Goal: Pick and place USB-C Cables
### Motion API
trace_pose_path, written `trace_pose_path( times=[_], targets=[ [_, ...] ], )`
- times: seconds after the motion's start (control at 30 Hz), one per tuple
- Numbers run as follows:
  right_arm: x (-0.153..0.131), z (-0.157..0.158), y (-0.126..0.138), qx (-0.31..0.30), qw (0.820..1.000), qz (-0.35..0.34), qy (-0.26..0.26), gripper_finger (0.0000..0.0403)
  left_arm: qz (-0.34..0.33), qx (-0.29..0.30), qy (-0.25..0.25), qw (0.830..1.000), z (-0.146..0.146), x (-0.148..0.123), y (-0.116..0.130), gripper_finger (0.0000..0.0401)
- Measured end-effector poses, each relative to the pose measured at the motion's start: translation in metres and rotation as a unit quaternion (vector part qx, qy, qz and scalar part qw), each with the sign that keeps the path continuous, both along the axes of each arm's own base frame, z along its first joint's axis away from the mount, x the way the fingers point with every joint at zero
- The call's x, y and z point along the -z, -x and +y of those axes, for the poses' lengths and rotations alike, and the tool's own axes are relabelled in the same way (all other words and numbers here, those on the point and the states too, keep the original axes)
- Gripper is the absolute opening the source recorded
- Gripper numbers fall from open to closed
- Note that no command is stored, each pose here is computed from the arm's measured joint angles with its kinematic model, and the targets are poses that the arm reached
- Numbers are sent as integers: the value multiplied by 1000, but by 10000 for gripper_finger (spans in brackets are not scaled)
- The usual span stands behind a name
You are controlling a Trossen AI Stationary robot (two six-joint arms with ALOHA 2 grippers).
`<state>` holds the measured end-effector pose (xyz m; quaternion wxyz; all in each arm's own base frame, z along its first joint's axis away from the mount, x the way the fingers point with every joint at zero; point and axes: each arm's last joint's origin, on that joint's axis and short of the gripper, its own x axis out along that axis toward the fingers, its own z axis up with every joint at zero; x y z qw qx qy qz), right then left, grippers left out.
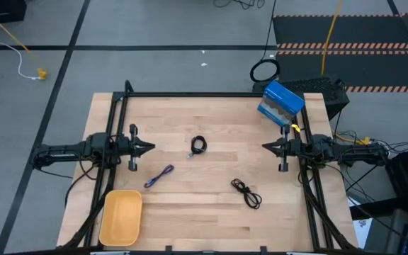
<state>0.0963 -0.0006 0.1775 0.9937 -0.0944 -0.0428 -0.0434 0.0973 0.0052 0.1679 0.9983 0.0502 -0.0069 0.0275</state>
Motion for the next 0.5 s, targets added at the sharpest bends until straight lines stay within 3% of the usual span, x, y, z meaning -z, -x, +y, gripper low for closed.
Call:
trace_pose_path(
  times=[0.5],
  targets=[
    [0,0,0,1,1000,1,13,0,0,0,0,1000,0,0,0,31]
  ],
)
